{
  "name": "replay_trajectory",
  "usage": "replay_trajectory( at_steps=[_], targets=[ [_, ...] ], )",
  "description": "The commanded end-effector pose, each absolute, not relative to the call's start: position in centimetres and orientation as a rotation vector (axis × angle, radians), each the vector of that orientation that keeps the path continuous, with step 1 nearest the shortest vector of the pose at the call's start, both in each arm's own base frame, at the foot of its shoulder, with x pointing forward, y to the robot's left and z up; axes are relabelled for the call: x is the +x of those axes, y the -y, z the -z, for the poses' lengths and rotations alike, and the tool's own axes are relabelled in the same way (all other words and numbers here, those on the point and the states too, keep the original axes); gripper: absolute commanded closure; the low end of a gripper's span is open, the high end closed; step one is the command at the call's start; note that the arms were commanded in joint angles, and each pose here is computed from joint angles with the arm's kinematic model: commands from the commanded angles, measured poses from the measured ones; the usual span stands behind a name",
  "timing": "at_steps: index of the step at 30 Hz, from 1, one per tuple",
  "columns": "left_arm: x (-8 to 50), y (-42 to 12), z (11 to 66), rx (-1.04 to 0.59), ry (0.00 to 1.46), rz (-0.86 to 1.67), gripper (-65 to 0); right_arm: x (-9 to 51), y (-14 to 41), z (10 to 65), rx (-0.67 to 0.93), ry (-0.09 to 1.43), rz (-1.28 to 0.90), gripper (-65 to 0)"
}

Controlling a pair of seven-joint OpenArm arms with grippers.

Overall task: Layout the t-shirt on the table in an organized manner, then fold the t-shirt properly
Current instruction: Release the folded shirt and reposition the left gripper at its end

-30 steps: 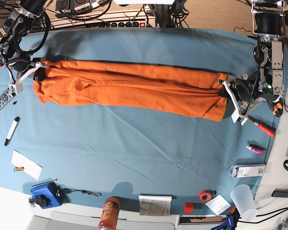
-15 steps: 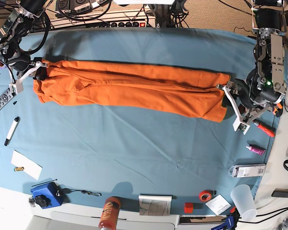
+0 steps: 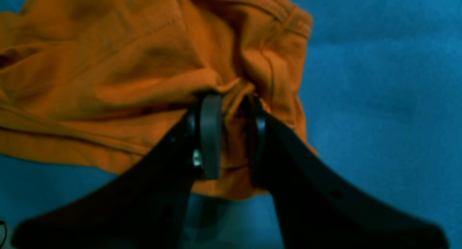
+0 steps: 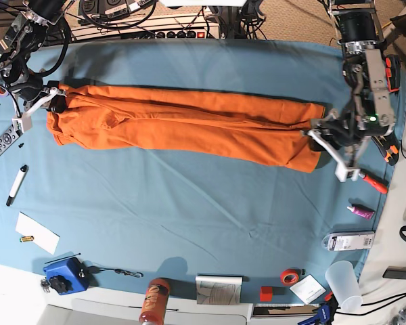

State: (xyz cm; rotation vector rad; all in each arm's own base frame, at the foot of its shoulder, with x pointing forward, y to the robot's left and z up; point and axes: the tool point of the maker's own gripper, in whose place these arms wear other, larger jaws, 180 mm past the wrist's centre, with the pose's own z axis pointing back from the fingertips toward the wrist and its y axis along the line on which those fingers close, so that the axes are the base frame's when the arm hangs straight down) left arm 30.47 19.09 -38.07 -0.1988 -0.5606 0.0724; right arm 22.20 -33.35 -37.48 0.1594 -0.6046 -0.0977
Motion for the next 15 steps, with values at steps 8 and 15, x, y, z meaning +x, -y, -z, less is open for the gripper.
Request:
replay_trajectory(
  at_steps=[8,15],
  targets=[
    [29.0,-17.0,40.4,-0.536,0.47,-0.118,-34.5,22.9,34.1,36.2,0.14,0.639,0.086,-12.5],
    [27.7,-15.7,41.8,-0.643,0.402,-0.136,-30.9,22.9,34.1,36.2,0.14,0.642,0.086,-12.5]
  ],
)
